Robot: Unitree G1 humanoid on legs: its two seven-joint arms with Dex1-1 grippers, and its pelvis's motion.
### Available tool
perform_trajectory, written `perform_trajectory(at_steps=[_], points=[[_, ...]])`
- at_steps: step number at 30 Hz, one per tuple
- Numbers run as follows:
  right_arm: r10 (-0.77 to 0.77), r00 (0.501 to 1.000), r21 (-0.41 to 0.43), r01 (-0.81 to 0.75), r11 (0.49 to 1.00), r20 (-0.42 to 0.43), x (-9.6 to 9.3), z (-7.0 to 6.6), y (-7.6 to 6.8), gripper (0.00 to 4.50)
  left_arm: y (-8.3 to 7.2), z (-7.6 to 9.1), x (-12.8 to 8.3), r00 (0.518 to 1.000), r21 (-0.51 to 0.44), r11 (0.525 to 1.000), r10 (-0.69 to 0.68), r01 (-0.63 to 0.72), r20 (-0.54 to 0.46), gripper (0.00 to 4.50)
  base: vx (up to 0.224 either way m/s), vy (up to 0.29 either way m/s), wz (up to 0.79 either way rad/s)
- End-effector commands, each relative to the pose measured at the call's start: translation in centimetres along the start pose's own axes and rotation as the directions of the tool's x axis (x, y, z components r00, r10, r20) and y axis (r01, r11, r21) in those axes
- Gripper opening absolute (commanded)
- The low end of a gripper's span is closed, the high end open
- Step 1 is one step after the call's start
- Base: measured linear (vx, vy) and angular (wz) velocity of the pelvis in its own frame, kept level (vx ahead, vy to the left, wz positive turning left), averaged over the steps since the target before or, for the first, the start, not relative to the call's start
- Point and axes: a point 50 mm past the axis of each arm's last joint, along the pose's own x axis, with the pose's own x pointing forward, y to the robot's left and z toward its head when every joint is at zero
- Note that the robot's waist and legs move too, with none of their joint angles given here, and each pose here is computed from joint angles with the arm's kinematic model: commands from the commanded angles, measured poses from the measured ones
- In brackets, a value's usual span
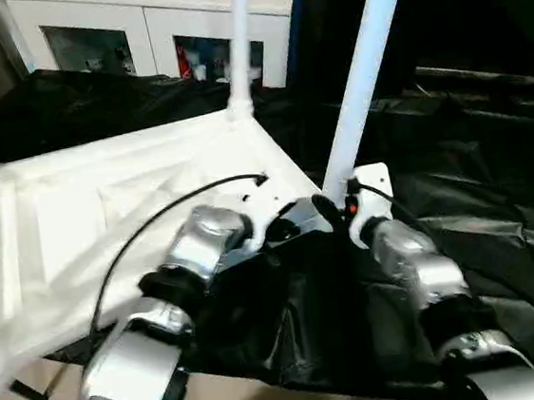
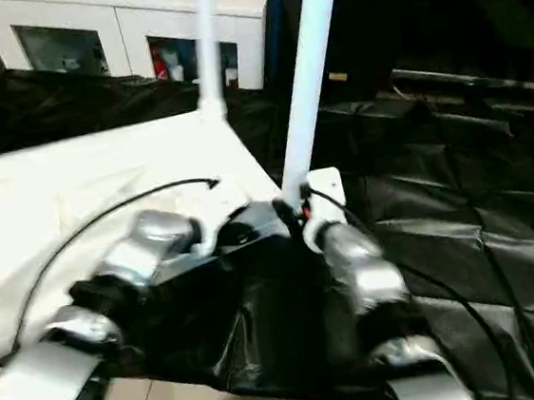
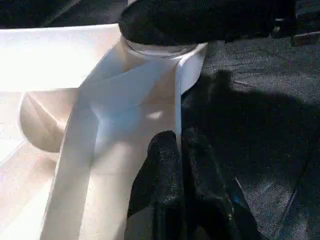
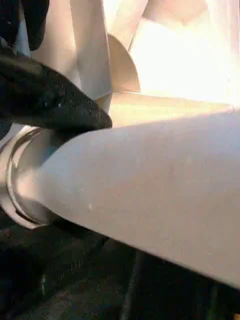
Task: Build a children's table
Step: Rotate leg to tighten
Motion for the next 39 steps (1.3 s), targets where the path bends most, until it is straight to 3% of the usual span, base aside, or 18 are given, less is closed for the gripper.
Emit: perform_trajectory(at_steps=[1,4,5,8,12,14,17,24,27,35,39], points=[[0.198,0.979,-0.010,-0.198,0.980,-0.050,0.5,-1.2,4.0,2.85,-2.1,0.1,1.7,0.996,0.021,0.996,-0.087,0.088,-0.026,0.00,0.000,0.000,0.00],[0.252,0.968,-0.125,-0.252,0.959,-0.017,0.1,-0.4,2.9,3.02,-1.5,-0.9,0.9,0.993,0.031,0.994,-0.105,0.107,-0.046,0.00,0.000,0.000,0.00],[0.266,0.964,-0.116,-0.266,0.957,-0.013,0.0,-0.3,2.7,3.33,-1.5,-1.0,0.8,0.993,0.033,0.993,-0.109,0.111,-0.048,0.00,0.000,0.000,0.00],[0.359,0.933,-0.096,-0.357,0.929,0.004,-0.8,0.3,1.5,3.33,-1.2,-1.7,0.1,0.985,0.046,0.985,-0.165,0.167,-0.052,0.00,0.000,0.000,0.00],[0.494,0.869,-0.111,-0.495,0.862,-0.035,-2.3,0.5,0.0,3.33,-1.1,-2.7,-1.2,0.963,0.060,0.962,-0.262,0.266,-0.068,0.00,0.000,0.000,0.00],[0.587,0.805,-0.124,-0.594,0.795,-0.090,-3.9,0.5,-1.5,3.33,-0.9,-3.3,-2.5,0.937,0.067,0.935,-0.343,0.347,-0.060,0.00,0.000,0.000,0.00],[0.656,0.739,-0.121,-0.673,0.730,-0.150,-5.1,0.4,-2.3,3.33,-0.6,-3.6,-3.6,0.922,0.086,0.918,-0.383,0.386,-0.049,0.00,0.000,0.000,0.00],[0.729,0.654,-0.098,-0.754,0.650,-0.200,-6.4,0.3,-2.6,3.33,-0.4,-4.0,-5.5,0.878,0.061,0.876,-0.478,0.479,-0.032,0.00,0.000,0.000,0.00],[0.746,0.633,-0.086,-0.771,0.631,-0.206,-6.5,0.4,-2.5,3.06,-0.4,-4.0,-5.8,0.870,0.059,0.868,-0.492,0.493,-0.029,0.00,0.000,0.000,0.00],[0.762,0.611,-0.071,-0.788,0.612,-0.215,-6.6,0.1,-2.1,2.47,-0.5,-4.2,-6.1,0.871,0.053,0.869,-0.491,0.492,-0.030,0.00,0.000,0.000,0.00],[0.767,0.605,-0.057,-0.791,0.609,-0.211,-6.8,-0.1,-1.9,2.38,-0.5,-4.2,-5.9,0.878,0.051,0.877,-0.478,0.479,-0.025,0.00,0.000,0.000,0.00]])
